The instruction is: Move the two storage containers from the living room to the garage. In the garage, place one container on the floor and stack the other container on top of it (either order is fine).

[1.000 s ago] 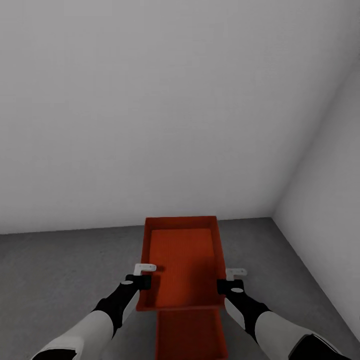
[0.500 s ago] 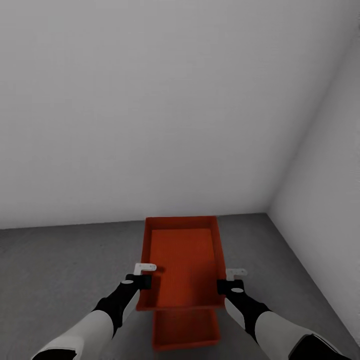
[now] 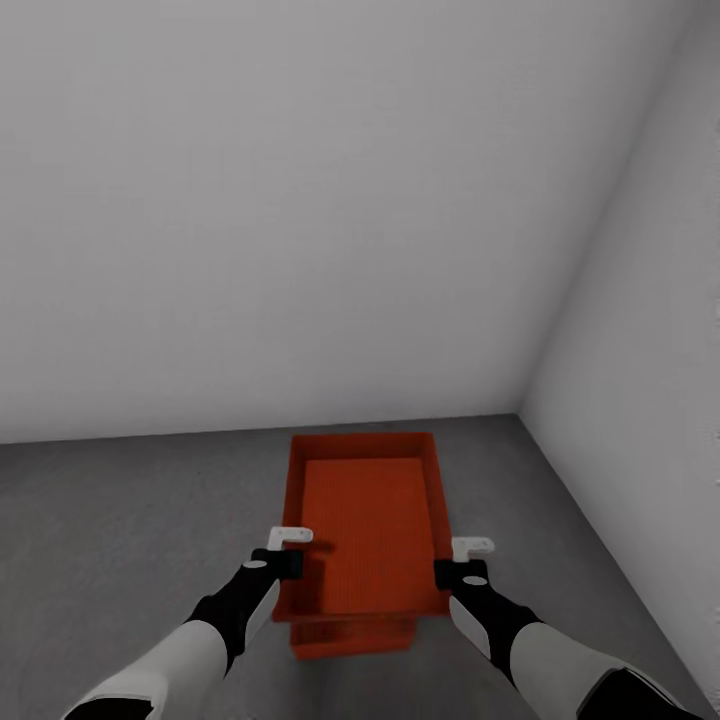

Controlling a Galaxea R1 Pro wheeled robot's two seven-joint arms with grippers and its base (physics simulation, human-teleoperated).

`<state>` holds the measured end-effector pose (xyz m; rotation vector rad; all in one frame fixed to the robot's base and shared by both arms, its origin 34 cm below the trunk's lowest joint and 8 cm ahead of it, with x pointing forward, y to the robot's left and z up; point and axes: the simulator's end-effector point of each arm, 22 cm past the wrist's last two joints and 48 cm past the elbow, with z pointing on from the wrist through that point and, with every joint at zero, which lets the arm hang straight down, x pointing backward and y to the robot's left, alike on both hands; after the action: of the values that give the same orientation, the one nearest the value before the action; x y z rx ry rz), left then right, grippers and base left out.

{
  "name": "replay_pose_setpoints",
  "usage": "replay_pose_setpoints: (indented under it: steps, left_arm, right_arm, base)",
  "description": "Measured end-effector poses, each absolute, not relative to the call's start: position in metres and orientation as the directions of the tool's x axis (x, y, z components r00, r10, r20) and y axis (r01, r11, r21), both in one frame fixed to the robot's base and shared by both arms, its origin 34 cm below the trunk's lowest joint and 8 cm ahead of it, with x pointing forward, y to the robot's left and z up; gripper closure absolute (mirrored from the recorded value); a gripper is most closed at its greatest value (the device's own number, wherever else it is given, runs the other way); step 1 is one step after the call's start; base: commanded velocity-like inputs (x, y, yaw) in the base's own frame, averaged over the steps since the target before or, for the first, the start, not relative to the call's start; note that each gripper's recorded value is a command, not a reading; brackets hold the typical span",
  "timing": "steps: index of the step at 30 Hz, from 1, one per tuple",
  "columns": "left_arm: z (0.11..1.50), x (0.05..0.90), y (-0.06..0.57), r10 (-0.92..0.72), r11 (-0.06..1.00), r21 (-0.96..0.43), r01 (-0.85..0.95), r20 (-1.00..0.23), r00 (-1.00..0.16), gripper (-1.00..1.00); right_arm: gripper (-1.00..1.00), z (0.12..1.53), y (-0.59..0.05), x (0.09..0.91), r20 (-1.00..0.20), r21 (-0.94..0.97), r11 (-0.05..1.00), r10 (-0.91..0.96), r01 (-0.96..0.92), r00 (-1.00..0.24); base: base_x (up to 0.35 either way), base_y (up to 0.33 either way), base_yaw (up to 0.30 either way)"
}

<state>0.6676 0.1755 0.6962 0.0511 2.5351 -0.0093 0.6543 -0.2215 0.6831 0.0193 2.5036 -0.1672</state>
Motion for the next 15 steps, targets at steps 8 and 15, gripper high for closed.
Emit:
replay_pose_setpoints:
  steps: [8,15]
  left_arm:
    - [0.6958,0.6669,0.1757,0.032,0.999,0.003,0.037,-0.571,-0.820,1.00]
    - [0.6949,0.6657,0.1754,0.031,0.999,0.003,0.036,-0.569,-0.821,1.00]
  right_arm:
    - [1.00,0.6837,-0.2215,0.6546,-0.592,-0.118,0.992,-0.028,0.052,-0.805]
    - [1.00,0.6832,-0.2219,0.6539,-0.590,-0.119,0.992,-0.031,0.049,-0.807]
  base:
    - [-0.027,-0.072,0.000]
    - [-0.001,-0.003,0.000]
